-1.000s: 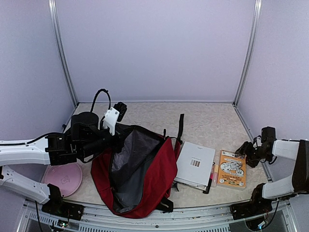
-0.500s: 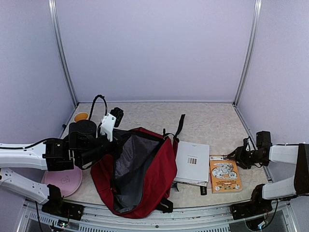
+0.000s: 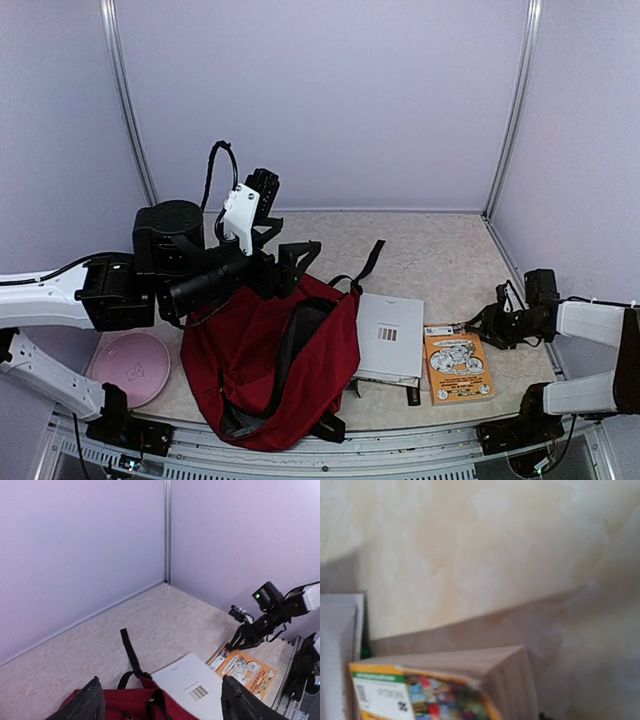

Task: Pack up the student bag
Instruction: Pick up the book from the center of the board.

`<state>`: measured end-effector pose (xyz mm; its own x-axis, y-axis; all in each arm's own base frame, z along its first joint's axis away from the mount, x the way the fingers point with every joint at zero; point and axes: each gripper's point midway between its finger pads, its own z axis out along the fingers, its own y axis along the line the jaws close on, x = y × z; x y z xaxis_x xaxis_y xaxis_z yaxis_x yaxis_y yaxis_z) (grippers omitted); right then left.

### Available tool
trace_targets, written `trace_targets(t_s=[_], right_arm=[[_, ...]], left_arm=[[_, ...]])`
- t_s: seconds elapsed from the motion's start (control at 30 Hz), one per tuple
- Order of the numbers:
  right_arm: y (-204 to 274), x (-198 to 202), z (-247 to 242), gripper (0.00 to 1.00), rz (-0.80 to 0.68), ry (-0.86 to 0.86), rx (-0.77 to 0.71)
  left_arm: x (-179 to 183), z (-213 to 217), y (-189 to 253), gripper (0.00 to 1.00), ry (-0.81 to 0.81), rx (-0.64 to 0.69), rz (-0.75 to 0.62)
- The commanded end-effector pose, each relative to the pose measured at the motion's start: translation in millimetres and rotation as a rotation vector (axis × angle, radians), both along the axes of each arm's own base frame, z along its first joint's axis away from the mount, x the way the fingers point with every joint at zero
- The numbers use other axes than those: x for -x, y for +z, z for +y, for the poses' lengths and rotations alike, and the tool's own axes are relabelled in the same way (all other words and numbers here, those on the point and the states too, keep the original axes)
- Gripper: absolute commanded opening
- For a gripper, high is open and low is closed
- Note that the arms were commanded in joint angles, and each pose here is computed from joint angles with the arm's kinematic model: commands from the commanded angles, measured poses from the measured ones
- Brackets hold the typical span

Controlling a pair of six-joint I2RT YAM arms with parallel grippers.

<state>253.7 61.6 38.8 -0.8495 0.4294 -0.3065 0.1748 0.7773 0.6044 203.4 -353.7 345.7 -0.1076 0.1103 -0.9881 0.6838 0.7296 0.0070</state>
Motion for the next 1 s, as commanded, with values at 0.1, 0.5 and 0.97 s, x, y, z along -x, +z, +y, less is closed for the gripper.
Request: trace_targets(t_s=[0.1,0.5,0.97], right_arm=[[15.1,-3.2,-6.5,0.63,-0.041,-0.032,0.051],[8.4,3.6,-13.5,0.72,-0.007,-0.074,0.094],[-11.2,28.7,23.1,0.73,0.093,0.04,0.059]], left_arm=[[69.3,-126.2,-34.9,0.77,-0.252,-0.063,-0.051],[91.7,-289.6,-210.4,0.59,-0.533,-0.476,0.035],[55.4,-271.2,-317.7,0.67,-0.539,-0.61,0.155]])
